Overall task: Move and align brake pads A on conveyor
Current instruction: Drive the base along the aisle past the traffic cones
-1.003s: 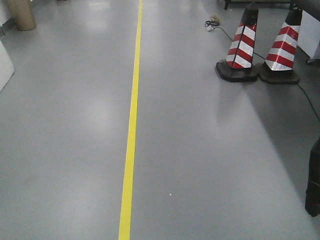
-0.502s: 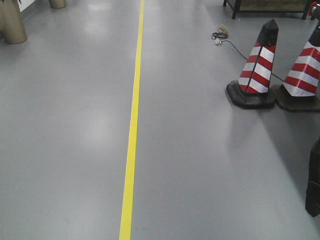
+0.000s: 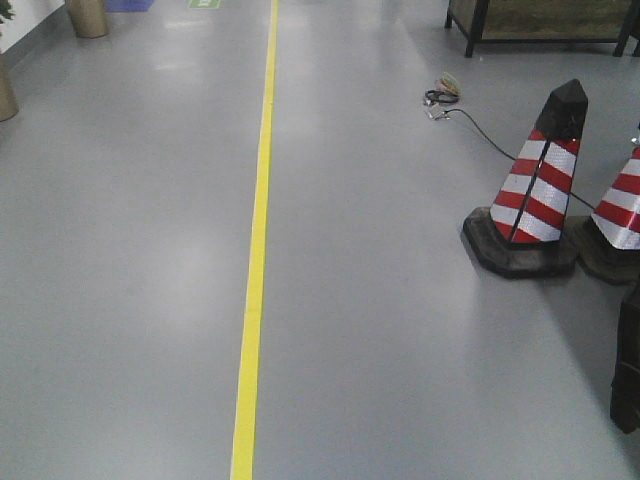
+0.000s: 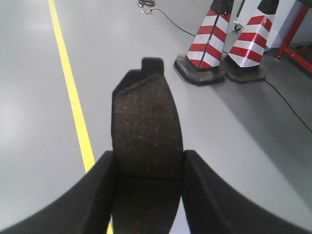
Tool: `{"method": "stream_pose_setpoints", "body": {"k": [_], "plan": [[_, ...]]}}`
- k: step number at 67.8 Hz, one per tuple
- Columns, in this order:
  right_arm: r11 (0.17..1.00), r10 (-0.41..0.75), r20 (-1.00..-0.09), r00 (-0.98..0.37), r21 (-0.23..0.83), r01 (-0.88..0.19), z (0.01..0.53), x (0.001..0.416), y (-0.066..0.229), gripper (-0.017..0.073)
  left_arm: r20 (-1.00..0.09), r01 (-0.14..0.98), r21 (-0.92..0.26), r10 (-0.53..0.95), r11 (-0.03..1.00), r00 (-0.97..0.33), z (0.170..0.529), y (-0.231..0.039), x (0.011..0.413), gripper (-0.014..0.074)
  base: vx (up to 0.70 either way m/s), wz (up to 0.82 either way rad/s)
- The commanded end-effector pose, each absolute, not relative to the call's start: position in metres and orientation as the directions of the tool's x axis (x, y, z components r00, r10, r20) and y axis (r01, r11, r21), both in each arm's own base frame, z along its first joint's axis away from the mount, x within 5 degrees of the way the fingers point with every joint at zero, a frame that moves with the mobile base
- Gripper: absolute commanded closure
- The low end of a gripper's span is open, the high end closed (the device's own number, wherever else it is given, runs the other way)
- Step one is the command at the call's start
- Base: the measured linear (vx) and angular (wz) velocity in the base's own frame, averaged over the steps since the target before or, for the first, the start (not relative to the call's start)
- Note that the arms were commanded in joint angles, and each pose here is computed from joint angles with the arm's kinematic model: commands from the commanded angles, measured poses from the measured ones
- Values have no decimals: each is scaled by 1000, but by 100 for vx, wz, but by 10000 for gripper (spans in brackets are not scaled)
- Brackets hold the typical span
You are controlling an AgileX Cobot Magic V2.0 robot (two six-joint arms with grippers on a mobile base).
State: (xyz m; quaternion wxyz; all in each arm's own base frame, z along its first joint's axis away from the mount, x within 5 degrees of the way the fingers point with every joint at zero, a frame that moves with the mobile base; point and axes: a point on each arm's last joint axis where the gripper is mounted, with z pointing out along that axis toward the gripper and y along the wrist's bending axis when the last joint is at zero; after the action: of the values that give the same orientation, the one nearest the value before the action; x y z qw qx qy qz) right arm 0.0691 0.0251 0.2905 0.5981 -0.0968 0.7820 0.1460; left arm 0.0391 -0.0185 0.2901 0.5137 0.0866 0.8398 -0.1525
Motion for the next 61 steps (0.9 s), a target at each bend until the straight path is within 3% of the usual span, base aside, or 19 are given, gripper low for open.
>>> {"method": "stream_pose_setpoints", "body": {"k": [1, 61], "plan": [[932, 54, -987, -150, 104, -348, 309, 70, 26, 564, -925, 315, -188, -60, 931, -375, 306, -20, 43, 600, 76, -12], [932, 54, -987, -150, 104, -348, 309, 70, 26, 564, -926, 315, -188, -60, 930, -374, 306, -20, 43, 600, 67, -3]]}}
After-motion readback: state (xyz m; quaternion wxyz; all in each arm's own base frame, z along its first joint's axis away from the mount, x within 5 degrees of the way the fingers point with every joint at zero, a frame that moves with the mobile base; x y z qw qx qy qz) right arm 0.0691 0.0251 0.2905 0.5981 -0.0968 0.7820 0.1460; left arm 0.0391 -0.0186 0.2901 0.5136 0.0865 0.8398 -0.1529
